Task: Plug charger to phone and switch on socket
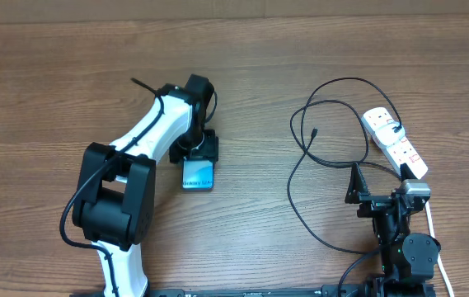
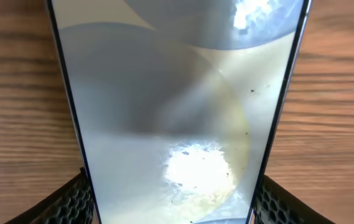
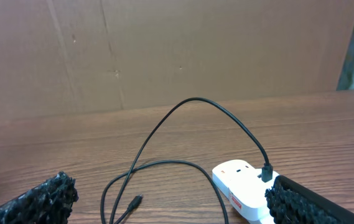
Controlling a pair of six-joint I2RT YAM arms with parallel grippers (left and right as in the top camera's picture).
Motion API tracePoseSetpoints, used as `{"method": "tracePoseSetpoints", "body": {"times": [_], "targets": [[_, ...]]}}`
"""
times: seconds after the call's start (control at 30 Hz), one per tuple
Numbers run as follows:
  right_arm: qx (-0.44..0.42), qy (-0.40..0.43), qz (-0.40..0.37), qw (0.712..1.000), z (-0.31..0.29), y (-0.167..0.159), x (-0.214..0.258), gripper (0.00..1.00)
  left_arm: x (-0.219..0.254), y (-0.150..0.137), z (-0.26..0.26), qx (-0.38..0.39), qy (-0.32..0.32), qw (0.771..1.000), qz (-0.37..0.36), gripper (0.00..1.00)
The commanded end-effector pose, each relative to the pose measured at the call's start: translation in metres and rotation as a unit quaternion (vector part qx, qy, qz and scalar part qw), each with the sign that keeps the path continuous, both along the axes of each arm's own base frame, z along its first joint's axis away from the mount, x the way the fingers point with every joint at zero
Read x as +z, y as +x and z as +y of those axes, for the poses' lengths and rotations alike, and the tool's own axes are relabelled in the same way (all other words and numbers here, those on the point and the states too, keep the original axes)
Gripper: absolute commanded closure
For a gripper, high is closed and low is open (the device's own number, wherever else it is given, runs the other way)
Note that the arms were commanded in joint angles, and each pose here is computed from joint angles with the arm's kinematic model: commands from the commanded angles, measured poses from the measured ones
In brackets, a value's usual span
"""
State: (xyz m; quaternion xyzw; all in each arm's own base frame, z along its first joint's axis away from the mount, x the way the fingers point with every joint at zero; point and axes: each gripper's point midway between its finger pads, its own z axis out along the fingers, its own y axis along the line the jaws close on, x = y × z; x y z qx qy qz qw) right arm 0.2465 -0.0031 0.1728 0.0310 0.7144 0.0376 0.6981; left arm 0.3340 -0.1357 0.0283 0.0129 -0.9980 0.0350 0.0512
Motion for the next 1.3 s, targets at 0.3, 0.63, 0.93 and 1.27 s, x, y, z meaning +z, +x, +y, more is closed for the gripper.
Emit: {"method": "tracePoseSetpoints", "body": {"times": [0.3,0.63,0.93,1.27], "targets": [[0.002,-0.002,-0.002,1.000,0.000,0.000,-0.002,0.00,0.081,-0.015,-0.078,0.030,-0.252,0.963,0.092,0.51],[0.002,-0.002,-0.002,1.000,0.000,0.000,-0.002,0.00,0.164,-0.019,-0.127,0.069,-0.514,0.837,0.176,0.51],[0.002,-0.002,-0.002,1.000,0.000,0.000,-0.002,0.00,0.186,-0.018,-0.132,0.105,-0.553,0.797,0.217,0.52],[0.053,0.070,-0.001,0.996,0.018,-0.001,0.000,0.00,0.185,-0.007,-0.135,0.130,-0.548,0.795,0.226,0.50]]}}
